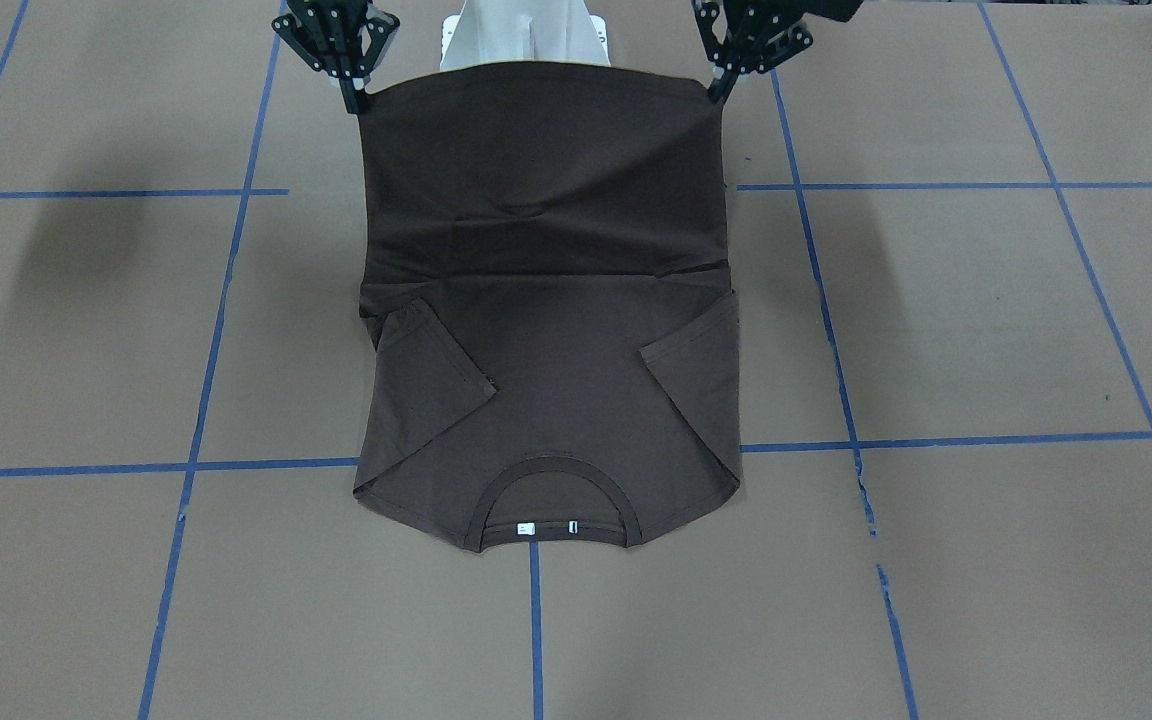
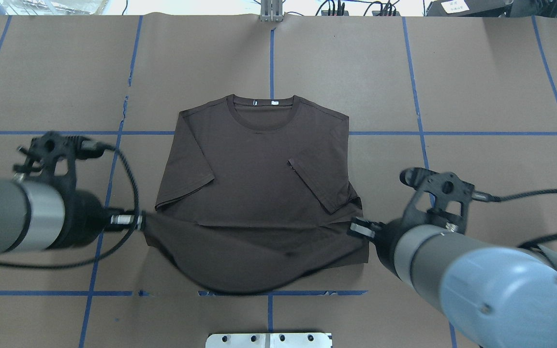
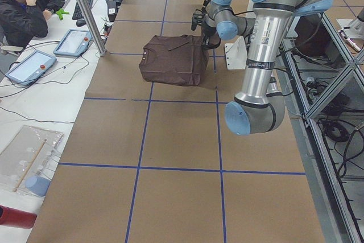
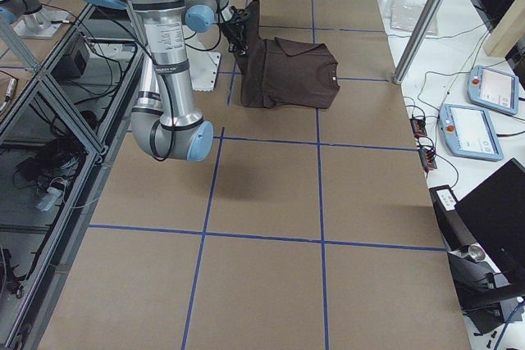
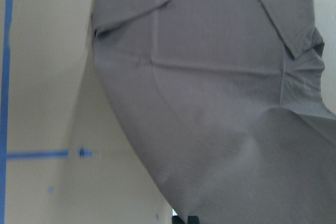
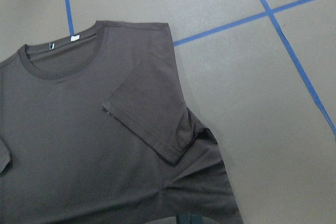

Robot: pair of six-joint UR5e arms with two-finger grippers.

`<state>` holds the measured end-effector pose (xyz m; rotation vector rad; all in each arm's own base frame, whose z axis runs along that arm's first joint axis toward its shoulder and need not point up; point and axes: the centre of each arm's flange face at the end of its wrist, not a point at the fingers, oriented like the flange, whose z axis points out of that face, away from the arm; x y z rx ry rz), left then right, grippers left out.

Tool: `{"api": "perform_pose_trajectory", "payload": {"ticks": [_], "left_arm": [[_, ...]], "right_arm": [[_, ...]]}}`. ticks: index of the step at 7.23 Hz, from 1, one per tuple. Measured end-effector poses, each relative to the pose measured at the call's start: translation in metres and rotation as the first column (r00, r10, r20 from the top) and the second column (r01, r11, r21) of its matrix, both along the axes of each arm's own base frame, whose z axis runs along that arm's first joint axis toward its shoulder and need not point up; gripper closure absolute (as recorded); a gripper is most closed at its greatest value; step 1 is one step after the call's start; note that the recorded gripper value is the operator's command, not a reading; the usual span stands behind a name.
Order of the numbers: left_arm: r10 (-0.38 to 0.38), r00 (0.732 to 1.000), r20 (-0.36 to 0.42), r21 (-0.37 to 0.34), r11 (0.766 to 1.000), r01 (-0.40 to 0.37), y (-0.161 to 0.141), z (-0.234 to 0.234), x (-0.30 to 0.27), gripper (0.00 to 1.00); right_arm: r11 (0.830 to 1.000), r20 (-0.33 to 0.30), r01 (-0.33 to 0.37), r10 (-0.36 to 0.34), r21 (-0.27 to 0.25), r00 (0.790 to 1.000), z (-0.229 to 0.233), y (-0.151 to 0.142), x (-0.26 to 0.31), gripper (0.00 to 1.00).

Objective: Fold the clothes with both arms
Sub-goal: 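Lift the hem with both grippers and fold it toward the collar, then lower the folded hem onto the shirt near the collar with both grippers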

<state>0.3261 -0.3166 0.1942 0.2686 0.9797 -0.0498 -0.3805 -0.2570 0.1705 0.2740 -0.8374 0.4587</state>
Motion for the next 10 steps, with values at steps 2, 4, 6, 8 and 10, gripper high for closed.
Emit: {"api": "perform_pose_trajectory", "payload": {"ticks": [2,4,6,8,10], "left_arm": [[-0.06,0.992,0.113,0.067,0.996,0.053,-0.098,0.031,0.017,1.0],[-0.103,0.982,0.157,0.099,0.991,0.088,-0.166,0.066,0.029,1.0],[-0.117,0.981,0.157,0.116,0.988,0.099,-0.214,0.095,0.06,1.0],[-0.121,0.981,0.15,0.123,0.987,0.103,-0.244,0.122,0.088,1.0],[-0.12,0.979,0.164,0.112,0.988,0.103,-0.259,0.133,0.105,1.0]], "right_arm": [[0.998,-0.086,-0.068,0.068,0.003,0.994,0.013,-0.061,-0.02,1.0],[0.993,-0.096,-0.122,0.122,0.005,0.988,0.033,-0.13,-0.039,1.0],[0.988,-0.104,-0.151,0.152,0.021,0.983,0.076,-0.19,-0.073,1.0],[0.986,-0.128,-0.165,0.167,0.029,0.978,0.109,-0.238,-0.108,1.0],[0.985,-0.144,-0.171,0.173,0.027,0.974,0.13,-0.266,-0.137,1.0]]}}
